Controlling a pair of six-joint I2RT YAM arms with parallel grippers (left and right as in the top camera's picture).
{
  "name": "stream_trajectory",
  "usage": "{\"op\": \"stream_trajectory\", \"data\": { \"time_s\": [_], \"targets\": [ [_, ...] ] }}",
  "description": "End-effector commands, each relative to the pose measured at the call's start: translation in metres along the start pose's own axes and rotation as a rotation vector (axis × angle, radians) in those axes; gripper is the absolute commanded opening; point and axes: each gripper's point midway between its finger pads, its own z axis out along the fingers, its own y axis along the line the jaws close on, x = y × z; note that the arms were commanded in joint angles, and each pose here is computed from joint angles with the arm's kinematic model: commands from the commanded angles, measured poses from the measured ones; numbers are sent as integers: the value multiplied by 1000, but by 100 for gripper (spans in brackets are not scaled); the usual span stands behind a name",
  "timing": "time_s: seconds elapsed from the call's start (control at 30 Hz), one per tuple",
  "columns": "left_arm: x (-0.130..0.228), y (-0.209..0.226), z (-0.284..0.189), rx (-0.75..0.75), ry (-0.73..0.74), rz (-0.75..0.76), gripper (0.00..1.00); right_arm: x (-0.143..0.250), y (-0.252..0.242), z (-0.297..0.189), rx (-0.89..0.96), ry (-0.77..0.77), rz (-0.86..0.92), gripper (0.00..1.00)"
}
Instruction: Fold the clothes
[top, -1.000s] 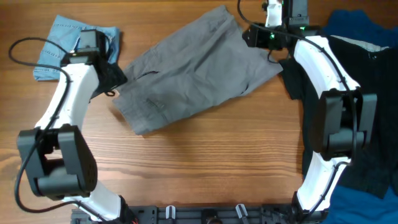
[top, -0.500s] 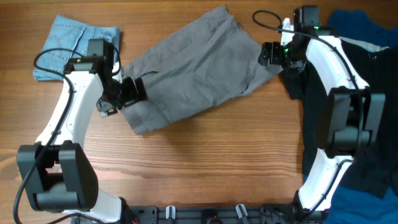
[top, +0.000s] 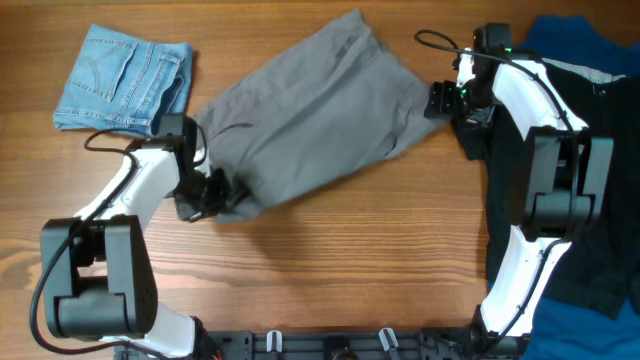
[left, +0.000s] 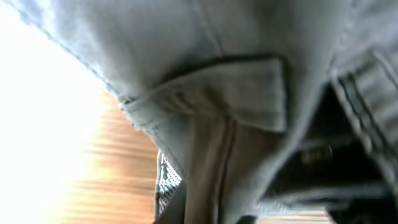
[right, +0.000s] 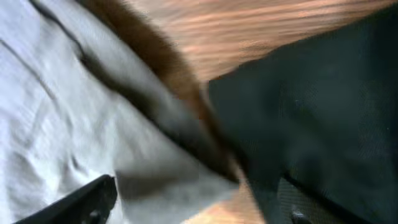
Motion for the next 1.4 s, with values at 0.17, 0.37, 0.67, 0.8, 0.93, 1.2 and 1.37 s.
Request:
{"op": "stream_trajectory", "data": {
  "time_s": [0.17, 0.37, 0.67, 0.8, 0.93, 1.2, 1.37],
  "targets": [
    [-36, 79, -31, -137, -103, -201, 6, 31, 65, 13, -228, 62, -242, 91],
    [-70, 67, -76, -105, -198, -168, 56, 117, 68, 24, -179, 363, -245, 25],
    [-98, 55, -122, -87, -304, -129, 93, 77, -6, -18, 52, 212, 97, 48],
    [-111, 51, -125, -68, -355, -101, 96, 30, 56, -56, -317, -29, -118, 62],
    [-108, 50, -123, -65, -341, -74, 96, -3, 82, -60, -375, -181, -226, 71],
    [-108, 51, -122, -68, -337, -69, 96, -23, 92, -4, -193, -221, -301, 73],
    [-108, 51, -120, -69, -332, -69, 96, -21, 95, 5, -204, -209, -306, 26]
  ]
}}
